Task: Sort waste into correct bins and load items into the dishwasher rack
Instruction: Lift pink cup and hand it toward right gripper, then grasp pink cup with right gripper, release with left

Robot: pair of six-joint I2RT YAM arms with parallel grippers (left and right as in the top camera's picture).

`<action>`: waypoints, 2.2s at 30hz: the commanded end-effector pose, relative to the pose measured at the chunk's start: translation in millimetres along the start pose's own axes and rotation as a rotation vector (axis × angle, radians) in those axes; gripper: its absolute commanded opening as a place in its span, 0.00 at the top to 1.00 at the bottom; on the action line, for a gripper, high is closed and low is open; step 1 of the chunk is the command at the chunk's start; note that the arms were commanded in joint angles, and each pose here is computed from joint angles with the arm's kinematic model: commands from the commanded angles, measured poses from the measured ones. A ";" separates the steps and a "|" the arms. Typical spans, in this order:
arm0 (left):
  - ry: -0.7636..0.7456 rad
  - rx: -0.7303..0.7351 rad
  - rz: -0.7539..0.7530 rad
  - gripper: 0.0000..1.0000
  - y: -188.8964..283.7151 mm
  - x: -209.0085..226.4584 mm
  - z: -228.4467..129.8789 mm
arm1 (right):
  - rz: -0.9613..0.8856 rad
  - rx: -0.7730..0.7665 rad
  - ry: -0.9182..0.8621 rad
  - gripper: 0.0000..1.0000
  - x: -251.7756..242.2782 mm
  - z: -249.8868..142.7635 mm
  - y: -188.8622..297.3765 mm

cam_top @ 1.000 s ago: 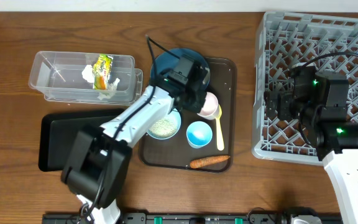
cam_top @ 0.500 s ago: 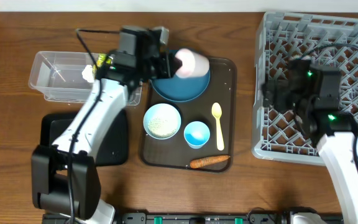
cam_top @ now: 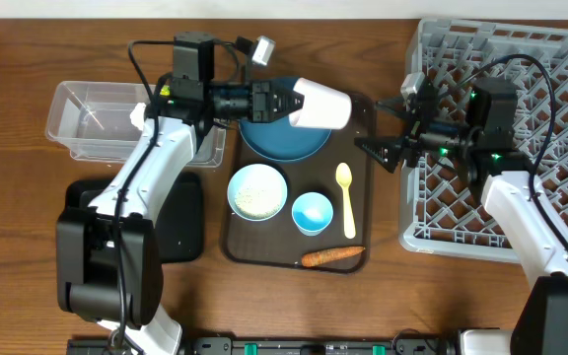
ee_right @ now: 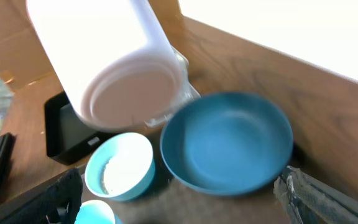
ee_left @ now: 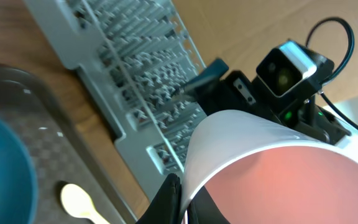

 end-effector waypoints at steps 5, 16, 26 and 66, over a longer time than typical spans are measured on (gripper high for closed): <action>0.034 0.029 -0.074 0.94 -11.7 -8.6 -0.5 | 0.127 -0.049 0.171 0.02 19.9 18.5 -14.6; 0.034 0.032 -0.089 0.94 -18.3 -13.0 1.4 | 0.154 -0.094 0.214 0.03 27.3 31.3 -19.2; 0.048 0.031 -0.089 0.94 -18.3 -13.2 1.8 | 0.196 -0.090 0.239 0.10 38.3 31.7 -30.1; 0.232 0.111 0.695 0.79 14.9 46.5 -40.1 | -0.363 -0.027 -0.242 0.99 -12.6 8.5 -15.5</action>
Point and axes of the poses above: each gripper's point midway between its finger pads, its own y axis back along the fingers, its own x axis along the line the jaws close on, z = x × y, the point moved 9 cm from there along y, back along the fingers, and after that the axes turned 10 degrees about -y, right-handed, at the moved point
